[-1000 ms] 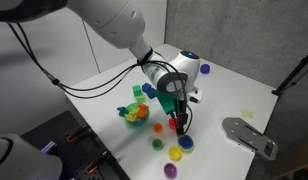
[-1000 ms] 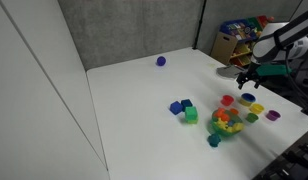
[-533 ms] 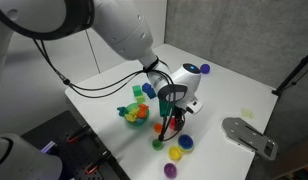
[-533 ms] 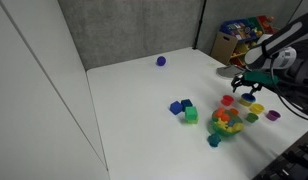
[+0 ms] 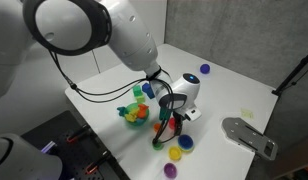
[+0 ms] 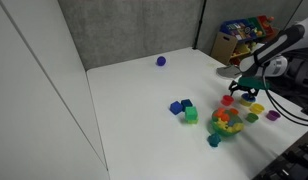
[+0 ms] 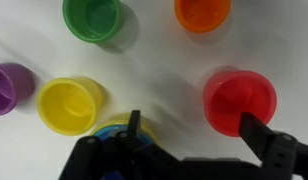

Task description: Put the small pink bowl and put it in the small blue bowl

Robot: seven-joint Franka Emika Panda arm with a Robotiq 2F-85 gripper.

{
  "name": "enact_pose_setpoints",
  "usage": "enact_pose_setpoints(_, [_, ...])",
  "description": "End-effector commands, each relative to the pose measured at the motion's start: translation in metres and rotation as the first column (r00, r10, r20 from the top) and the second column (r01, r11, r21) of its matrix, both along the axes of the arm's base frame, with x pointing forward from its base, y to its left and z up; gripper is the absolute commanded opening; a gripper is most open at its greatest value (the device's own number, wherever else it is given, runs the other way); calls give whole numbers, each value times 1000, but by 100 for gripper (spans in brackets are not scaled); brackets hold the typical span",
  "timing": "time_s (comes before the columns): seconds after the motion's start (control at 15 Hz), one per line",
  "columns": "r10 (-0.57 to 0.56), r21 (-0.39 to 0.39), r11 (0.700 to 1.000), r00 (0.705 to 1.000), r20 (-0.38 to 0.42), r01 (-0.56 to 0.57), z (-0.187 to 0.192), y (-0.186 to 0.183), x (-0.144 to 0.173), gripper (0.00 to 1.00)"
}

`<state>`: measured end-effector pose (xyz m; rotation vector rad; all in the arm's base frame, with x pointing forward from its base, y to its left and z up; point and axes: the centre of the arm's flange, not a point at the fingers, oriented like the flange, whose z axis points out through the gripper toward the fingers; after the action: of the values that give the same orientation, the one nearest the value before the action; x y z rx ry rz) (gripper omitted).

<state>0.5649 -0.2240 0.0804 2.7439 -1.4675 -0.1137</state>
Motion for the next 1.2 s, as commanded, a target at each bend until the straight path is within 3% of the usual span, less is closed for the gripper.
enact_pose_setpoints(0.0, [-25,-5,1000,1000,4,25,-17,-1,12,100])
enact_pose_setpoints(0.13, [-13,-11,1000,1000,-3,13,-26,1,13,100])
enact_pose_setpoints(0.2, [-10,-11,1000,1000,-8,10,-30,1,13,85])
enact_pose_setpoints(0.4, [3,-21,1000,1000,-10,-4,-38,4,16,56])
enact_pose_setpoints(0.87, [30,-12,999,999,24,-30,-17,7,16,3])
enact_pose_setpoints(1.0, [33,-11,999,999,38,-33,-1,1,14,0])
enact_pose_setpoints(1.13, [28,-9,1000,998,60,-28,19,-10,12,5])
